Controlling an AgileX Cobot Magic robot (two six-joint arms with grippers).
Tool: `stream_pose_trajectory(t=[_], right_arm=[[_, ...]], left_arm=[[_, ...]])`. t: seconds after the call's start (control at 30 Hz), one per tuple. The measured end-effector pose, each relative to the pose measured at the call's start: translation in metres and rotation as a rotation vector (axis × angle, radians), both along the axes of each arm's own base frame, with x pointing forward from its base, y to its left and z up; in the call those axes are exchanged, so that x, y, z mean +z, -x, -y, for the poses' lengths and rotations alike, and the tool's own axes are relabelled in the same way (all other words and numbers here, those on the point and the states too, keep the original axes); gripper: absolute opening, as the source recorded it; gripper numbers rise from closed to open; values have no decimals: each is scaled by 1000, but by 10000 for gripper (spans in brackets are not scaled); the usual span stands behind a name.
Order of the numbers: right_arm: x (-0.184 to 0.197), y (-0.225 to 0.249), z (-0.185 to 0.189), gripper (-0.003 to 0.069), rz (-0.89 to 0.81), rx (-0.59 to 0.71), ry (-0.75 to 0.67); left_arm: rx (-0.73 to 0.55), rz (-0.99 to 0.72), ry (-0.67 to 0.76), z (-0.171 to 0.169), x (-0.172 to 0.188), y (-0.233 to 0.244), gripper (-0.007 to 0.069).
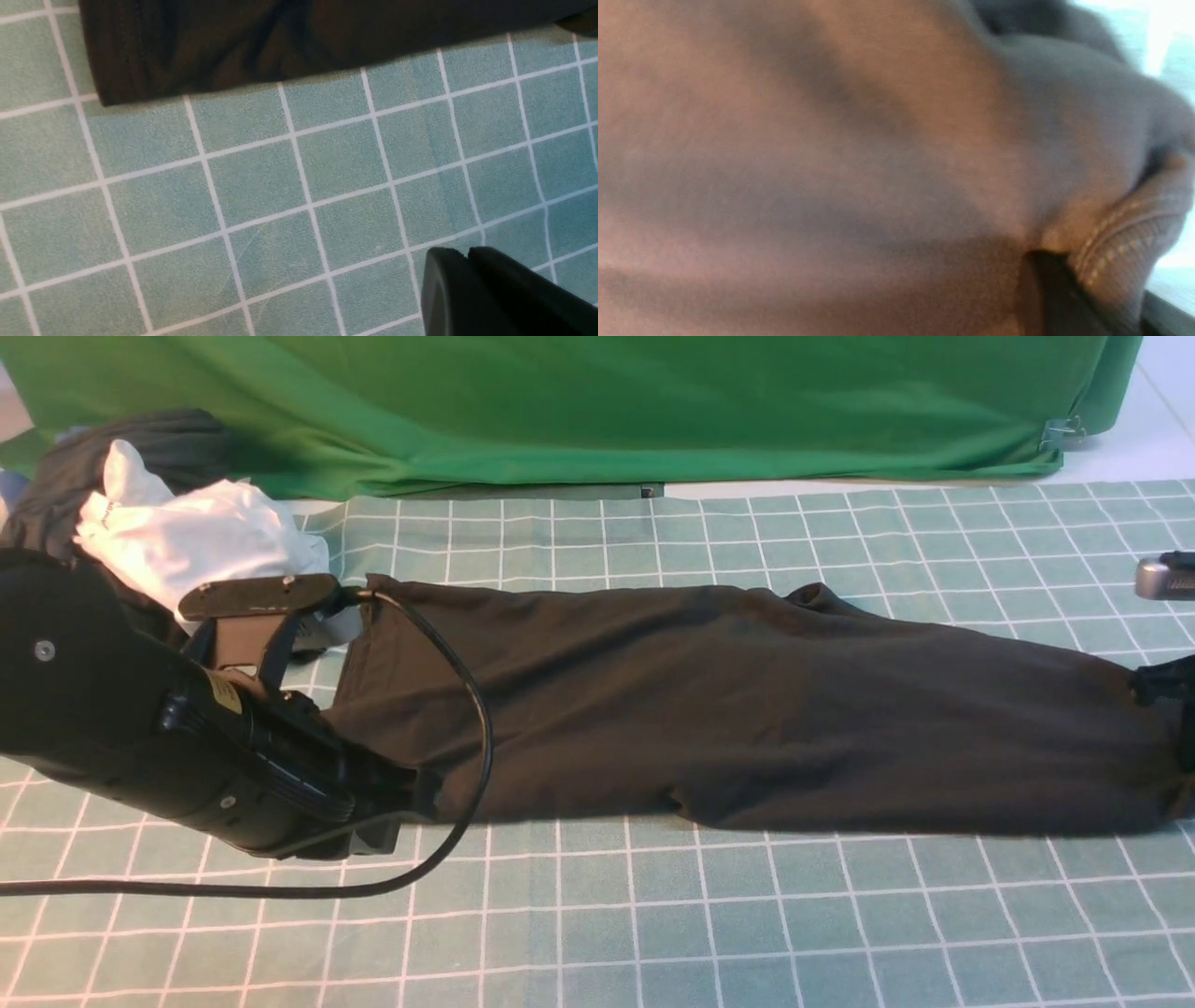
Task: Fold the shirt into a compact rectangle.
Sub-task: 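Pull the folded dark garment lengthwise by its ends to straighten it flat on the table, then fold the right end of the dark garment over onto its left end with the right gripper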
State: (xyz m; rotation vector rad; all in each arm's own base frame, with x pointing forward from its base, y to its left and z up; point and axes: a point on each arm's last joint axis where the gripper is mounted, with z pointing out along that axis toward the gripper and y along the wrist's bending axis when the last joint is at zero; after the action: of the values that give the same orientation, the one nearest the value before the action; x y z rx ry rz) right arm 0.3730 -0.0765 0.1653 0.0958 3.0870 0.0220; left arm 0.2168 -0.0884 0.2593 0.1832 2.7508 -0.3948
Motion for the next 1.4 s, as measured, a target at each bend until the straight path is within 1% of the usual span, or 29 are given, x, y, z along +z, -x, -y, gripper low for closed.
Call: stream_pose_trajectory(t=[0.13, 0.17, 0.2, 0.23, 0.33, 0.37, 0.47, 0.57, 0.73, 0.77, 0.8, 0.83, 0.87, 0.9, 0.93, 1.0, 1.1, 1.17, 1.23, 1.3, 1.33, 1.4], right_arm=[[30, 7, 22, 29, 31, 5, 148], [48, 12, 34, 28, 47, -10, 234], [50, 13, 36, 28, 49, -13, 243], [66, 18, 48, 27, 79, -51, 293], [84, 22, 56, 25, 99, -73, 313], [85, 21, 56, 25, 101, -74, 314], [99, 18, 45, 23, 114, -75, 281], [115, 13, 22, 23, 146, -19, 260], [145, 5, -49, 22, 249, 153, 231], [150, 5, -68, 22, 270, 194, 219], [154, 5, -95, 22, 293, 249, 202], [157, 5, -107, 22, 307, 266, 191], [160, 7, -132, 22, 328, 310, 171], [160, 8, -136, 22, 332, 317, 168], [161, 13, -172, 22, 360, 390, 122], [160, 18, -203, 22, 384, 442, 64], [148, 28, -257, 22, 397, 520, -59], [140, 30, -275, 22, 390, 539, -107], [118, 39, -318, 22, 362, 594, -200], [100, 44, -342, 22, 343, 618, -244], [98, 44, -344, 22, 341, 621, -247], [72, 53, -373, 22, 313, 651, -271]], left_arm=[[-9, 3, -8, 0, 0, 0, 8], [-11, -1, -11, -1, 0, 1, 8], [-11, -3, -11, -1, 0, 1, 8], [-13, -11, -13, -1, 0, 1, 8], [-15, -13, -17, -1, -1, 2, 8], [-15, -13, -17, -1, -1, 2, 8], [-19, -13, -28, -2, -1, 2, 8], [-24, -10, -35, -2, -1, 2, 8], [-24, -6, -35, -2, -1, 1, 8], [-23, -3, -34, -2, -1, 1, 8], [-23, -2, -34, -2, -1, 1, 8], [-23, -1, -34, -2, -1, 1, 8], [-22, 1, -33, -2, -1, 1, 8], [-22, 2, -33, -2, -1, 1, 8], [-21, 7, -32, -2, 0, 0, 8], [-20, 11, -31, -2, 0, 0, 8], [-18, 18, -28, -2, 0, -1, 8], [-17, 19, -26, -2, 0, -1, 8], [-16, 21, -25, -2, 0, -1, 8], [-16, 21, -25, -2, 0, -1, 9], [-16, 21, -25, -2, 0, -1, 10], [-16, 21, -25, -2, 0, -1, 10]])
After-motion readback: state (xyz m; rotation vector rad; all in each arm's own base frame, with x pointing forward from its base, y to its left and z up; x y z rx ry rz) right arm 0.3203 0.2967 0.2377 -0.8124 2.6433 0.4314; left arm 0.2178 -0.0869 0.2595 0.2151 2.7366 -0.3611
